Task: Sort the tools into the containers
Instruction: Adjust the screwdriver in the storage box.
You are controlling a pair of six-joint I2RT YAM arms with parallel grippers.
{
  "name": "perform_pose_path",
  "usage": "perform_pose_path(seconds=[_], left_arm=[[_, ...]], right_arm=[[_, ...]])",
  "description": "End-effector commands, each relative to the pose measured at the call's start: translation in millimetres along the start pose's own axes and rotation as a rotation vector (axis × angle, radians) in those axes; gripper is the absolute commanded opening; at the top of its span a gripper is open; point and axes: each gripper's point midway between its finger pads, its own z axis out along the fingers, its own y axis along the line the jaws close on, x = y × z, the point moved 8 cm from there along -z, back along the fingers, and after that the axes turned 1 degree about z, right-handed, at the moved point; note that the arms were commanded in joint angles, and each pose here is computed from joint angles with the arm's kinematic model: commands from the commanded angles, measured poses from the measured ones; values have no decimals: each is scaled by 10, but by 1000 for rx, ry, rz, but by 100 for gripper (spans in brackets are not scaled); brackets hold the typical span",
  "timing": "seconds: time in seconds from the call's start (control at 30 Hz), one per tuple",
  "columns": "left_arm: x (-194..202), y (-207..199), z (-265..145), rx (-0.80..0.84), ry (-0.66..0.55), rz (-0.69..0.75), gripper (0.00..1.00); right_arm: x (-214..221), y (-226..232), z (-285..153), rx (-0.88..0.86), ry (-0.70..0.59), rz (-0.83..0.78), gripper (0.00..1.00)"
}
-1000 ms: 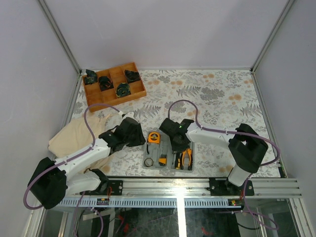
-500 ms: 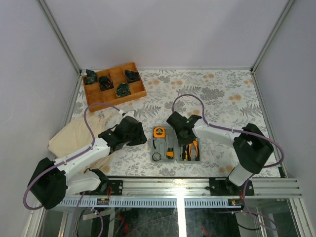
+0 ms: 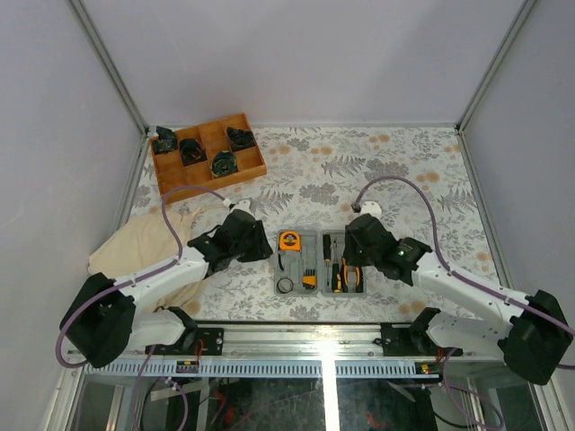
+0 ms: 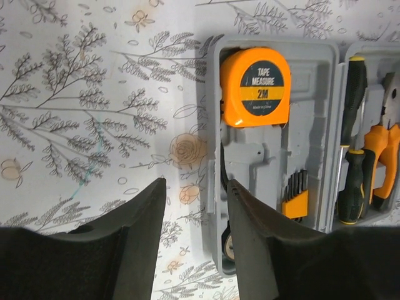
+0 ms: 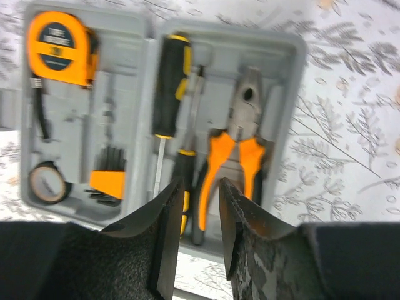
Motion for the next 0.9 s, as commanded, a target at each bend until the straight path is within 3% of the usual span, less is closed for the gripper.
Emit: perform_pose_path(seconds=[0.0,0.43,0.67,0.87], left_arm=[[-127,-105,77,111,-87,10,43],[26,18,260,65,-11,45,39],[110,30,295,95,28,45,27],[155,15,318,132,40,35,9]], right_arm=[[57,-205,-10,53,-22,87,36],[69,-335,-81,89,-34,139,38],[98,-385,-56,117,-19,159,38],[186,-502,5,146,25,253,39]])
